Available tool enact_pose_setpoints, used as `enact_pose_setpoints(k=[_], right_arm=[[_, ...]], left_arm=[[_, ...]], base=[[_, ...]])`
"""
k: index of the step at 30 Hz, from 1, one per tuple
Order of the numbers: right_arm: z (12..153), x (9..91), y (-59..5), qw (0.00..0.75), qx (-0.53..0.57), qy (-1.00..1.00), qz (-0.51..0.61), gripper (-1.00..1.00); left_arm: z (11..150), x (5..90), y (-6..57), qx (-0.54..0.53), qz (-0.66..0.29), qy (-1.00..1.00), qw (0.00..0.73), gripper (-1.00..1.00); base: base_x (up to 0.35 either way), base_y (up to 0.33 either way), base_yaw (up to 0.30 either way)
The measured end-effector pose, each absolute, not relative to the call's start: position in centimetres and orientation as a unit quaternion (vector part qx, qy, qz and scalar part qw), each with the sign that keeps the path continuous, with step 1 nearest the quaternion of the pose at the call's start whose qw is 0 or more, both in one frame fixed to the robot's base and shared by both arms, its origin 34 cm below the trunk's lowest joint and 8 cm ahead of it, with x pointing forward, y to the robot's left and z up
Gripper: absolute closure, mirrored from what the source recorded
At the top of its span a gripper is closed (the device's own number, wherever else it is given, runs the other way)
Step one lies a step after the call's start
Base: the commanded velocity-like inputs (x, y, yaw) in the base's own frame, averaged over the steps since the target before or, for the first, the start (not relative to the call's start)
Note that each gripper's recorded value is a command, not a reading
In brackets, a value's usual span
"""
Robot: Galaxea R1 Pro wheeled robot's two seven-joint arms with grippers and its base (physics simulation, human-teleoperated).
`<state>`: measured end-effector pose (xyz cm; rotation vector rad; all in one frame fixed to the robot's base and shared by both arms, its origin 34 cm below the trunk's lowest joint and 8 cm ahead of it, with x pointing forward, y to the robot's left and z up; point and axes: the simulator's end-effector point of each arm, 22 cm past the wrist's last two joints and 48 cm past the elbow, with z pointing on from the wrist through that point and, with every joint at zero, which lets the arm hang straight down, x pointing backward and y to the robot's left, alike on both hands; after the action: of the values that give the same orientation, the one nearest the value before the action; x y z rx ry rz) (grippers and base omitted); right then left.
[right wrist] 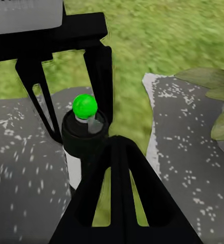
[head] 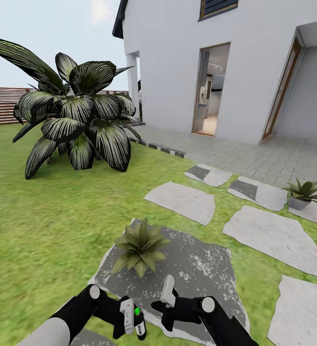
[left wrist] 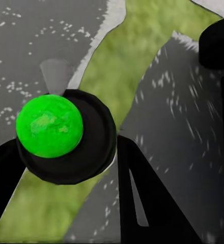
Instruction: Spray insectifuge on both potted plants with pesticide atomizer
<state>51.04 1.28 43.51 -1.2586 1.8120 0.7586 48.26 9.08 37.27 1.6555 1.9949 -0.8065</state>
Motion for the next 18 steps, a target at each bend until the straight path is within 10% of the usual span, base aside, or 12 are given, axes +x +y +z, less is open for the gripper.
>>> enact_pose_setpoints(k=[10,11,18], right_arm=[[43.5,51.1,1.3,0.394,-0.496,0.714,0.298,1.00],[43.5,51.1,1.2,0.394,-0.496,0.715,0.298,-1.00],[43.4,51.1,1.0,0.393,-0.495,0.716,0.297,-1.00]], left_arm=[[37.1,48.4,10.0,0.595,-0.285,0.722,0.210,1.00],[37.1,48.4,10.0,0.595,-0.285,0.722,0.210,1.00],[36.1,49.1,15.4,0.590,-0.248,0.743,0.193,1.00]], base=[[0.000,0.000,0.000],[0.000,0.000,0.000],[0.000,0.000,0.000]])
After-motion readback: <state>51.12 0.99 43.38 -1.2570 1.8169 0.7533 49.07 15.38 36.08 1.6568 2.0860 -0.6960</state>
